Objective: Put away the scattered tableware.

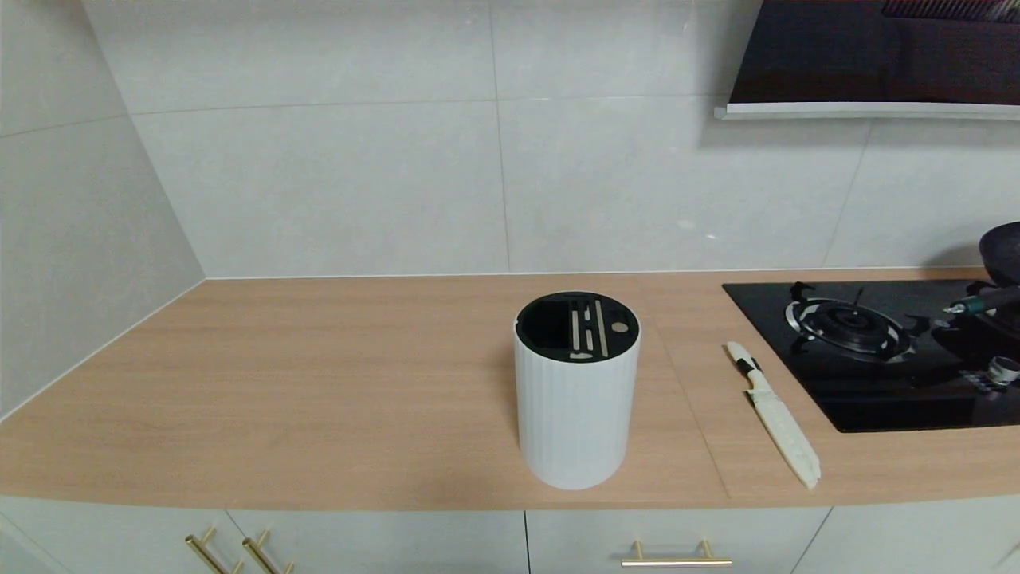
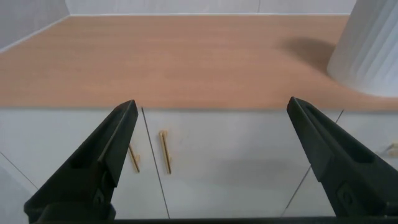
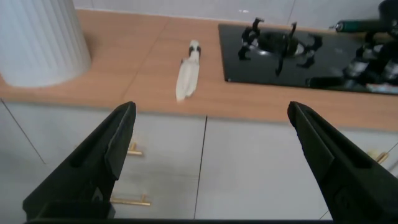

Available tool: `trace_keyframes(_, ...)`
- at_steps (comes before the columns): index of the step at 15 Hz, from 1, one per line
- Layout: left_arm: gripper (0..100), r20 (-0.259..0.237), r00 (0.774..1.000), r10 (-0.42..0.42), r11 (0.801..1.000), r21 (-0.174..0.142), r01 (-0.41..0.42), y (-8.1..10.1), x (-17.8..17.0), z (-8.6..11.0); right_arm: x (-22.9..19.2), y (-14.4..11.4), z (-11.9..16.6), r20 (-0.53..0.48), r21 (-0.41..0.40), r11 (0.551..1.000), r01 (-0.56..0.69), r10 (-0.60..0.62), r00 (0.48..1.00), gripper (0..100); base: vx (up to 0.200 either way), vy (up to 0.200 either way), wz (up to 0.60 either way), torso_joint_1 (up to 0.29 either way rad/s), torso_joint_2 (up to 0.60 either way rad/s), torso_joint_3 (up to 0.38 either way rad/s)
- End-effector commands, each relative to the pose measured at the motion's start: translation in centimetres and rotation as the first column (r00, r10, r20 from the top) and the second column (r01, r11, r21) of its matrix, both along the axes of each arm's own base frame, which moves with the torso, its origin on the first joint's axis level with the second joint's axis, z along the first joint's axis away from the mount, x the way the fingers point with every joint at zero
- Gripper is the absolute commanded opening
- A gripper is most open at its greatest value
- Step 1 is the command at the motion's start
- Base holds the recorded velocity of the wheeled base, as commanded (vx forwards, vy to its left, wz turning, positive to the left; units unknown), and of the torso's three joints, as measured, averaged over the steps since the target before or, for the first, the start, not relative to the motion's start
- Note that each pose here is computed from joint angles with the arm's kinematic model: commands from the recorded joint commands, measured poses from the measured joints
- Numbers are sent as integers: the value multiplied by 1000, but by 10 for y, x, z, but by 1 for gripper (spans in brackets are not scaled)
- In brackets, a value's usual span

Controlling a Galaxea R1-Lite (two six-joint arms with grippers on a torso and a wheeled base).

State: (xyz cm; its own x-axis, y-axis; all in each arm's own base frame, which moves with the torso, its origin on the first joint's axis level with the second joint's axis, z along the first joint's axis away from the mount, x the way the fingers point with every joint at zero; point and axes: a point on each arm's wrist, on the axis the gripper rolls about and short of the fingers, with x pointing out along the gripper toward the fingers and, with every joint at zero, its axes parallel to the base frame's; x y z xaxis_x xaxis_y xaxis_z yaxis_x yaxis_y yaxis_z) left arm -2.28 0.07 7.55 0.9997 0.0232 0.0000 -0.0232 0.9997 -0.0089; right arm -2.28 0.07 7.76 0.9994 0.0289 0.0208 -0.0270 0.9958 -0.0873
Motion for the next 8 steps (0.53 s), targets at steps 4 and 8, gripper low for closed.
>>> trace_keyframes(4, 100, 0, 1000, 0, 1000, 0, 0, 0, 0, 0, 0, 0, 0, -1, -1, 1000, 0, 0, 1000, 100, 0, 0, 0, 278, -597, -314)
trace_keyframes(8, 100, 0, 1000, 0, 1000, 0, 0, 0, 0, 0, 0, 0, 0, -1, -1, 1000, 0, 0, 1000, 100, 0, 0, 0, 212, -438, -227)
